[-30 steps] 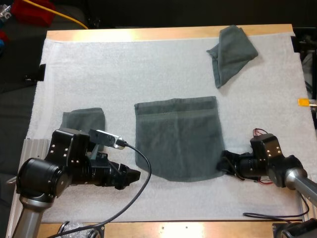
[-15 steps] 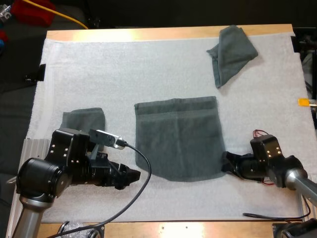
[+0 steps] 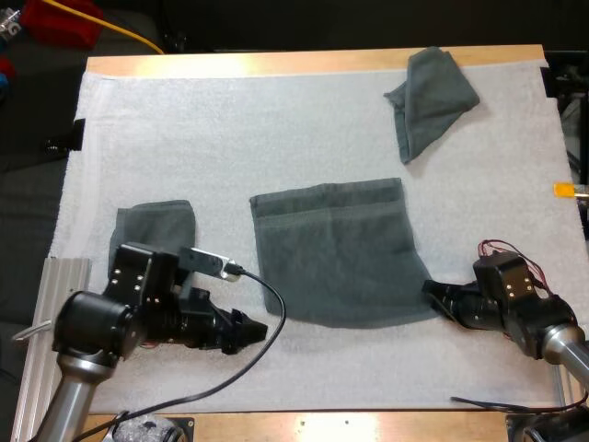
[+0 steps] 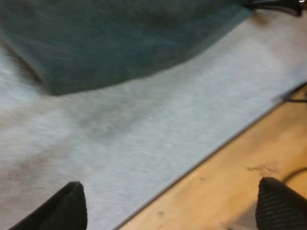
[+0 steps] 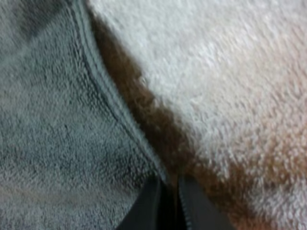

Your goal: Pick towel from pile, fold and stack

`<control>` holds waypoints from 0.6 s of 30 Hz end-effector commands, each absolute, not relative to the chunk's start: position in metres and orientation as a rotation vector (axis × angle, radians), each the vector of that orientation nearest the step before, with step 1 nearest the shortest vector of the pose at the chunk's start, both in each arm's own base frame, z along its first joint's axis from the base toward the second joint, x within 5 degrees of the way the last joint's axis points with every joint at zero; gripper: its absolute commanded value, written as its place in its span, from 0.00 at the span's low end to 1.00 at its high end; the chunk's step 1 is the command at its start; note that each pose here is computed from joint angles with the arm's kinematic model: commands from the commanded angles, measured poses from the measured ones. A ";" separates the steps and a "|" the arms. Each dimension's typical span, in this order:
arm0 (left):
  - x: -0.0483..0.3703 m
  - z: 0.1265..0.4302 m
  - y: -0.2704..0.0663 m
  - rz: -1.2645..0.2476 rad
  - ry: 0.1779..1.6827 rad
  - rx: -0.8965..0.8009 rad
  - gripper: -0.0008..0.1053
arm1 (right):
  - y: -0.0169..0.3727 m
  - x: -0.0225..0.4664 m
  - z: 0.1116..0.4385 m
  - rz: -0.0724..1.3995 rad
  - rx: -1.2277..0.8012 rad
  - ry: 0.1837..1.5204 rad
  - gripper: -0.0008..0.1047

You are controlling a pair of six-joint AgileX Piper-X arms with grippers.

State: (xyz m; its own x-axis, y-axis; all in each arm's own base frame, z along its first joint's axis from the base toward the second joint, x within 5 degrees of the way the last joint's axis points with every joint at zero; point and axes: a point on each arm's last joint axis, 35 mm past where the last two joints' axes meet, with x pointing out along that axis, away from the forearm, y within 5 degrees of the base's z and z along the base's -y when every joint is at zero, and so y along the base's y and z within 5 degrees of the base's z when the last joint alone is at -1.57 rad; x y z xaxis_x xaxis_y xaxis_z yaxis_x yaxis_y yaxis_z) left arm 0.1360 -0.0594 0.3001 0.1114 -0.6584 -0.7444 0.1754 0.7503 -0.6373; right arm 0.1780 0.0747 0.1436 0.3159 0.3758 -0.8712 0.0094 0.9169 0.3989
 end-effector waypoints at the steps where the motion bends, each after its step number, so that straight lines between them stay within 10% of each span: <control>1: 0.137 0.295 -0.062 -0.701 1.321 -0.476 0.66 | 0.073 0.175 0.142 0.246 0.346 1.249 0.03; 18: 0.183 0.213 -0.075 -0.628 1.426 -0.603 0.66 | 0.074 0.174 0.142 0.274 0.363 1.260 0.03</control>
State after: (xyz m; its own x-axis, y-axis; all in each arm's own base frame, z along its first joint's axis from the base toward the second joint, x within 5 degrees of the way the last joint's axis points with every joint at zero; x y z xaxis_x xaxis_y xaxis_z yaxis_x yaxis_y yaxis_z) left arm 0.1804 -0.0739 0.2132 0.0407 -0.7044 -0.7086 0.0317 0.7098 -0.7037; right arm 0.1775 0.0753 0.1437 0.3053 0.3934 -0.8672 0.0043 0.9101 0.4144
